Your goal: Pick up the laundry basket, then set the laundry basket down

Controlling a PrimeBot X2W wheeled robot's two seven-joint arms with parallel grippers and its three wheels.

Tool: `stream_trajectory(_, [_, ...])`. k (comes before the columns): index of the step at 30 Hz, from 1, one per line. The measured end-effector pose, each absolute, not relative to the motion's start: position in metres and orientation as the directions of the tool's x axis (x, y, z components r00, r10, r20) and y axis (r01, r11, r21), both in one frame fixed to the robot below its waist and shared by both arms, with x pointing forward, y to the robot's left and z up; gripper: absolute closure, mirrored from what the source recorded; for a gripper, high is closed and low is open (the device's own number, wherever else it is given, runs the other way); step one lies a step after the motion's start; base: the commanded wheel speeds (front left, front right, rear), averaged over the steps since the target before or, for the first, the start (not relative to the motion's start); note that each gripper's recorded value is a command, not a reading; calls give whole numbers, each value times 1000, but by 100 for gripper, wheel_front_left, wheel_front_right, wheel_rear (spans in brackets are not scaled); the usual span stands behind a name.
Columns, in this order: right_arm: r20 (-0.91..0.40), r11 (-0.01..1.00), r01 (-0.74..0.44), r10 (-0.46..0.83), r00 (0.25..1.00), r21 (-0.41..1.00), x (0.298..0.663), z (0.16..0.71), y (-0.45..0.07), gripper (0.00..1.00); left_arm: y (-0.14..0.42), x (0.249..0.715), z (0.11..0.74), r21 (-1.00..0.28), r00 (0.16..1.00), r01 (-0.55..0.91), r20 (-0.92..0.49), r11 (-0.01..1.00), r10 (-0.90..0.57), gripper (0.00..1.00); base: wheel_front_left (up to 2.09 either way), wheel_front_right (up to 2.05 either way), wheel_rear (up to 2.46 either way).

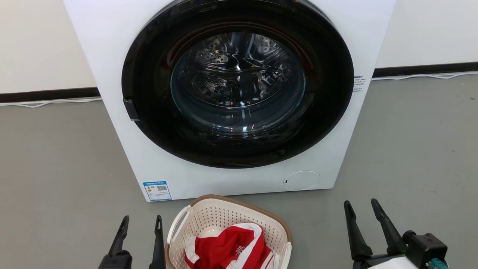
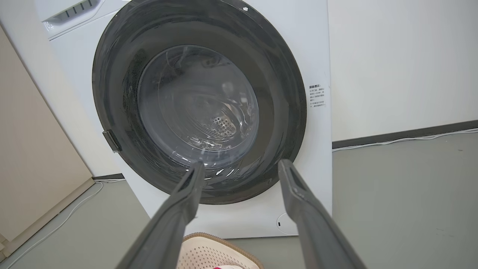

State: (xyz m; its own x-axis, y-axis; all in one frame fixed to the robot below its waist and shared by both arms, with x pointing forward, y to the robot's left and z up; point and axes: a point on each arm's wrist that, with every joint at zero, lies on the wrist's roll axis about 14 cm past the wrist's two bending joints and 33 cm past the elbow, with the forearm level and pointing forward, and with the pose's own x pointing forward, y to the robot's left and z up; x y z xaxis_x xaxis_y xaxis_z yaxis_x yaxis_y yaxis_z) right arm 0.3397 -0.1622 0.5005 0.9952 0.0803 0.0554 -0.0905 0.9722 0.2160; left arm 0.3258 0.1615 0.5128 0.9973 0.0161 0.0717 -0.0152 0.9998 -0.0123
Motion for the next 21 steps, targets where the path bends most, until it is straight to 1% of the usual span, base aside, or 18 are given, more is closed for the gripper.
stream_trajectory(4, [69,982,-106,96,993,157,339,504,-160,0,159,321,515,36,995,-7,95,999,4,0,0,0,0])
stream_trajectory(9, [85,988,-118,110,990,104,338,507,-157,0,155,321,522,60,992,-7,128,998,-1,0,0,0,0])
stream_trajectory(21, [82,988,-117,109,991,103,339,506,-158,0,158,320,516,42,994,-14,108,999,9,0,0,0,0])
